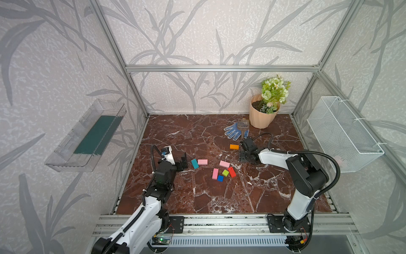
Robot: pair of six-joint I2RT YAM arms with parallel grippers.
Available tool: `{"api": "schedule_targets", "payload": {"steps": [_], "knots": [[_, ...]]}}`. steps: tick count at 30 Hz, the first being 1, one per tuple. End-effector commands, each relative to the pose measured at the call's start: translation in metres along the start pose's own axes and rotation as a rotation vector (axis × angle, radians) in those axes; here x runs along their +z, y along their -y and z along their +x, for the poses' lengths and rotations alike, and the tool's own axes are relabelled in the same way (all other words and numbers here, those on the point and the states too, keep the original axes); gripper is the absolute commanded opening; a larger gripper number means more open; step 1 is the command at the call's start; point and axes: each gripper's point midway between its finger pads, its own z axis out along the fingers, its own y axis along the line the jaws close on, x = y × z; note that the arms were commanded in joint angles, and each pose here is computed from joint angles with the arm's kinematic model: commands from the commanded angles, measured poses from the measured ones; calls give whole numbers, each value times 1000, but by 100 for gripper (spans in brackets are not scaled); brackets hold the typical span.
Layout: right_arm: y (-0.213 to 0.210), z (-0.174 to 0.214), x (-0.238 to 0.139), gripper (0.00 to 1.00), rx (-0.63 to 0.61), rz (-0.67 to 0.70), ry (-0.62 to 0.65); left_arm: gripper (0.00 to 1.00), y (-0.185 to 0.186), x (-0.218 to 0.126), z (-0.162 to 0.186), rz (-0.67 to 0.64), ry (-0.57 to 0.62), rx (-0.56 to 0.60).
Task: Build the wood block tower
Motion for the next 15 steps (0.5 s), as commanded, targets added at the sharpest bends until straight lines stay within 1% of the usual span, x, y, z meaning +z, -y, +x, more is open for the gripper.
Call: {"api": "schedule_targets", "payload": {"steps": [1,7,12,15], "knots": [[26,41,14,81,-34,99,-133,99,1,-1,-8,-3,19,-3],[26,41,14,83,-36,101,-135,99,1,-1,-7,-2,16,-2],[25,40,14,88,-40,94,-134,99,2,-1,-7,1,18,-2],[23,39,14,88,-43,83,-135,99,2,-1,-7,1,17,-2]]}}
